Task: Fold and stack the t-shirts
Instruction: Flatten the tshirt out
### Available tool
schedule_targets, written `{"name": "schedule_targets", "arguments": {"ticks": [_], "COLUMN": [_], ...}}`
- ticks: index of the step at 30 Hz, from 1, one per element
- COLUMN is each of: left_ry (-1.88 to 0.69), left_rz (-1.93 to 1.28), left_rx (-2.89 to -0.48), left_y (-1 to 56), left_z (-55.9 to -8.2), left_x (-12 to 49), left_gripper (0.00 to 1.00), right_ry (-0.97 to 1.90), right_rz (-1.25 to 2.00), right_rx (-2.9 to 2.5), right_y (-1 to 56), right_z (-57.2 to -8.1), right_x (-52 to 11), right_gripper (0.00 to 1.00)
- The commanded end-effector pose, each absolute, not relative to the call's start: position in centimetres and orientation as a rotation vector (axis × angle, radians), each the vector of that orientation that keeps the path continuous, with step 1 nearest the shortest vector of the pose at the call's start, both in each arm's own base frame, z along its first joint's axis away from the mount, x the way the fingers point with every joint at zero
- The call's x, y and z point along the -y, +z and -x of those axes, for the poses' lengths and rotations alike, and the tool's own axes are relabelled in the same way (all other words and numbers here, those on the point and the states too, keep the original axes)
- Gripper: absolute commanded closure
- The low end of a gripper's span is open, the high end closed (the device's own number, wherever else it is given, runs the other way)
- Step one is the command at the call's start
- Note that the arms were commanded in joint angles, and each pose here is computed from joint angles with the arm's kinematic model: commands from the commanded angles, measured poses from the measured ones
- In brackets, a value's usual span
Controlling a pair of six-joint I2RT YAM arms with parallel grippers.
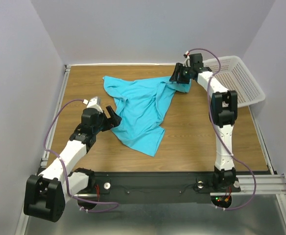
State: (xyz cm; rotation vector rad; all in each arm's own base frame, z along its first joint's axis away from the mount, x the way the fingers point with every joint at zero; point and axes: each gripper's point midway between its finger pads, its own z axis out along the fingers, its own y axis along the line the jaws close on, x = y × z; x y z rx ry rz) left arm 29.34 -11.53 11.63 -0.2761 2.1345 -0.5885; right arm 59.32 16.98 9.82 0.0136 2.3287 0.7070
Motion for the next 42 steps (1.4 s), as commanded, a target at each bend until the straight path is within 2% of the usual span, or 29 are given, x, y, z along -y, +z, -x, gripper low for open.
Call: {"name": "schedule_targets", "arguments": {"ticks": [1, 9, 18, 33, 36, 39, 40, 42], "left_ry": [-0.603, -0.616, -0.619, -0.601, -0.595, -0.592, -0.59, -0.588], "left_rz": [0.244, 0.237, 0.246, 0.248, 0.249, 0.253, 0.255, 0.256], "left_rx": [-2.072, -2.078, -2.079, -2.088, -2.093, -2.097, -2.099, -2.098], "left_y": [13.6, 13.6, 13.4, 13.5, 13.4, 13.2, 13.1, 13.1], "left_z": [-30.5, -30.5, -30.2, -30.4, -30.3, -30.3, -30.2, -30.2], "left_x": [11.7, 12.0, 12.0, 11.8, 11.7, 11.6, 11.6, 11.6], "left_gripper": [0.06, 0.06, 0.07, 0.07, 0.07, 0.07, 0.07, 0.07], "right_ry": [0.616, 0.821, 0.711, 0.723, 0.735, 0.763, 0.774, 0.773], "right_rz": [0.109, 0.318, 0.129, 0.017, 0.015, 0.026, 0.031, 0.036], "right_rx": [-2.215, -2.195, -2.225, -2.302, -2.299, -2.29, -2.287, -2.275], "right_y": [14.9, 16.1, 14.3, 9.3, 9.4, 9.8, 10.1, 10.8], "right_z": [-59.3, -54.8, -58.8, -60.1, -60.2, -60.2, -60.1, -60.0], "right_x": [-16.3, -19.0, -18.1, -18.3, -18.4, -18.9, -19.0, -19.0], "right_gripper": [0.37, 0.4, 0.38, 0.43, 0.48, 0.6, 0.69, 0.79]}}
